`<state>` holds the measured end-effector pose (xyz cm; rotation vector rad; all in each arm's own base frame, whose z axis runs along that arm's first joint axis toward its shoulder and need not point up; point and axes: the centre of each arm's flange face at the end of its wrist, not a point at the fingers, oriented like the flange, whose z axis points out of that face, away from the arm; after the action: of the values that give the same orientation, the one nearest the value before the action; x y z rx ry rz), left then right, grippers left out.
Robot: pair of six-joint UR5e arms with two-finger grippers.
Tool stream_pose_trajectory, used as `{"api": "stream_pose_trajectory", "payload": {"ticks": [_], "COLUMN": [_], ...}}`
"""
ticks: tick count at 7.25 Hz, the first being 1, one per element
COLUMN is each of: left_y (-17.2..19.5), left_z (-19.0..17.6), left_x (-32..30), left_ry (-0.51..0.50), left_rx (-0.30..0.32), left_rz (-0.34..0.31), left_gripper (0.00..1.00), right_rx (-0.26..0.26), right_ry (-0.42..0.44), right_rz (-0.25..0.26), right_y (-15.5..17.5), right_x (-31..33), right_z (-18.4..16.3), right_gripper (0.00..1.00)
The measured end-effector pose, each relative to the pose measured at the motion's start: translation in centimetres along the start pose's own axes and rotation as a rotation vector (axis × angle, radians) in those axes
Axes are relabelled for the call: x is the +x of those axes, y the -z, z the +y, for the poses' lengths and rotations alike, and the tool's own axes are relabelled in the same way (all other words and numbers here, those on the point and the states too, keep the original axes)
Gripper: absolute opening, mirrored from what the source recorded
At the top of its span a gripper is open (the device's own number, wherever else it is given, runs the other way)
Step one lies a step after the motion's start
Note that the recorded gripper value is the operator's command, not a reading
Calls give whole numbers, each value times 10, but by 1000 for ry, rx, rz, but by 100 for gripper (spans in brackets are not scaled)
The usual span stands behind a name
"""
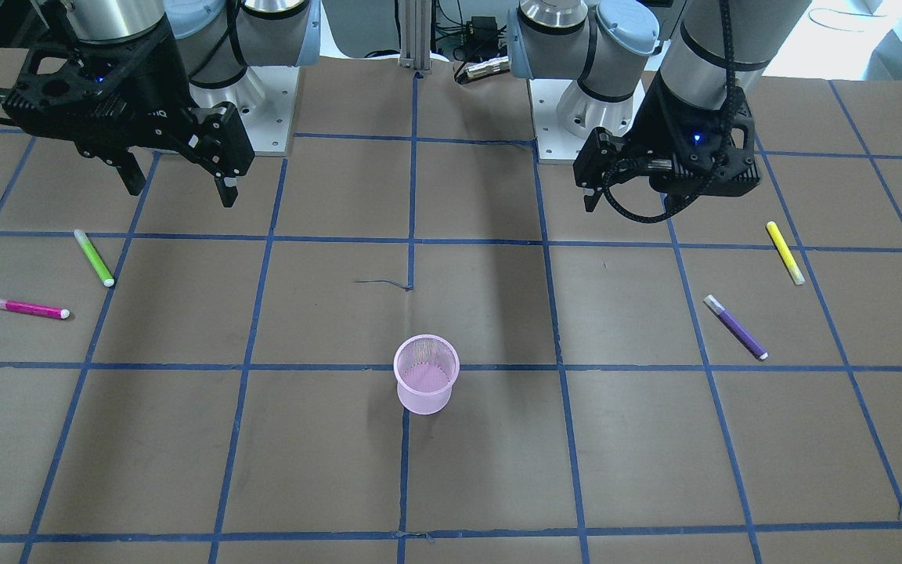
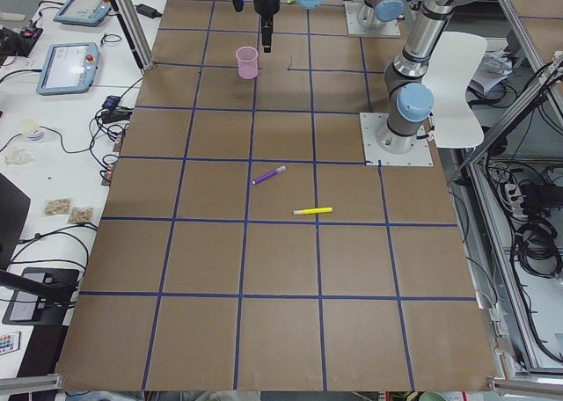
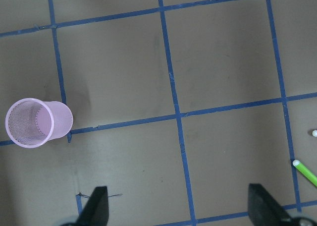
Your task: Insert purple and pink pens into pink cup
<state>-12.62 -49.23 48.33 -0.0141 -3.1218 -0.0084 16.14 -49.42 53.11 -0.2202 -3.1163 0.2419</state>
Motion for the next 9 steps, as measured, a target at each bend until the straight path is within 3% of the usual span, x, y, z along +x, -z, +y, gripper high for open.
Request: {"api": "stream_pose_trajectory", "payload": {"ticks": [6, 7, 9], "left_y": [1, 0, -3], "left_z": [-1, -2, -5], "left_x": [-4, -6, -9], "left_ry": [-1, 1, 9], "left_rx": [9, 6, 7], "left_rz": [-3, -5, -4], "left_gripper": [100, 100, 100], "right_rx": [-5, -9, -37], "right_ry": [15, 40, 212], "right_rz": [2, 3, 8], "right_y": [5, 6, 4], "right_x": [0, 1, 4], "right_z": [1, 1, 3], "right_gripper": [100, 100, 100]}}
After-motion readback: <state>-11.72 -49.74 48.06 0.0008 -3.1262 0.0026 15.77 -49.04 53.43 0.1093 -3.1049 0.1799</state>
